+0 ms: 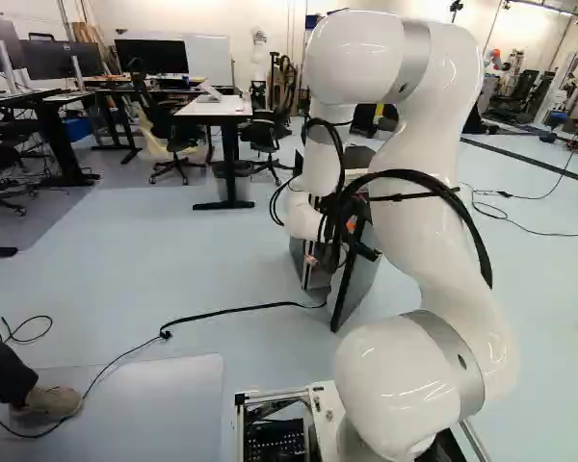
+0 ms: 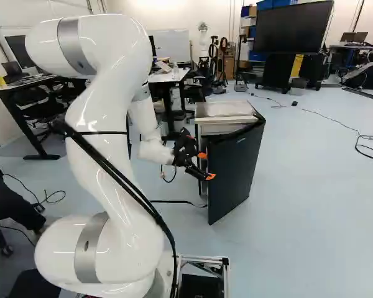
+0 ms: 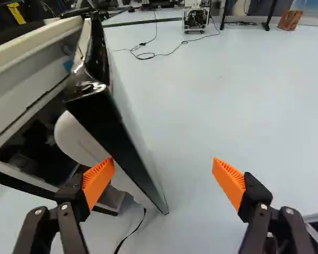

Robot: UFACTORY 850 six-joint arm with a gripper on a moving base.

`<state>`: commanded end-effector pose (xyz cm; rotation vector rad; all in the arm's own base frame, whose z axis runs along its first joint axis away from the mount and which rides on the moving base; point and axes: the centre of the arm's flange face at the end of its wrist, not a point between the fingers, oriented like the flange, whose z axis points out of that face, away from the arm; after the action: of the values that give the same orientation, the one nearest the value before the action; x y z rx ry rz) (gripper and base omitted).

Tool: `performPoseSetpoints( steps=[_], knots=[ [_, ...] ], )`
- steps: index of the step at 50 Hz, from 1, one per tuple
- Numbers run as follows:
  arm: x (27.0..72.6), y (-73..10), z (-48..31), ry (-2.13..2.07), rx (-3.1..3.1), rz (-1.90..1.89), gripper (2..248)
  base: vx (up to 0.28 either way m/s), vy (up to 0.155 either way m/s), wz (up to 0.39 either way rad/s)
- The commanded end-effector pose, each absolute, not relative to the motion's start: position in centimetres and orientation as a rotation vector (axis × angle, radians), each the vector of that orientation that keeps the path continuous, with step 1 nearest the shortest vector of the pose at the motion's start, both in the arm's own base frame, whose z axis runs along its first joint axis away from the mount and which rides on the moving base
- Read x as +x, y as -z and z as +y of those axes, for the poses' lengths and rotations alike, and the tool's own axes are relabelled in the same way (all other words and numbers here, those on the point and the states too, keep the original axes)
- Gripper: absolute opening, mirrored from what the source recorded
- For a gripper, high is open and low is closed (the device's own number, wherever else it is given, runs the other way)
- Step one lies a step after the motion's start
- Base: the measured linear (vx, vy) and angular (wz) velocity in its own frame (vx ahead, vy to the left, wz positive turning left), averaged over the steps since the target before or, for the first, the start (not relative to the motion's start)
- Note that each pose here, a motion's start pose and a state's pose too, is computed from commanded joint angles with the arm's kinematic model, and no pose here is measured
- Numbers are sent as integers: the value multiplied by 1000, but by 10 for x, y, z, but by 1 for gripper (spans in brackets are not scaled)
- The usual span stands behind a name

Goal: Open the fridge door

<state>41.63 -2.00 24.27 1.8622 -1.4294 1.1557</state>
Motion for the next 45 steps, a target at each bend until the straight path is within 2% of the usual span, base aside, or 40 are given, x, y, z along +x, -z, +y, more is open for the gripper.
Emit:
performPoseSetpoints(
  steps=[45],
  knots=[
    [404,-246,-24,-1165,1831,-1404,247,0,0,0]
  ],
)
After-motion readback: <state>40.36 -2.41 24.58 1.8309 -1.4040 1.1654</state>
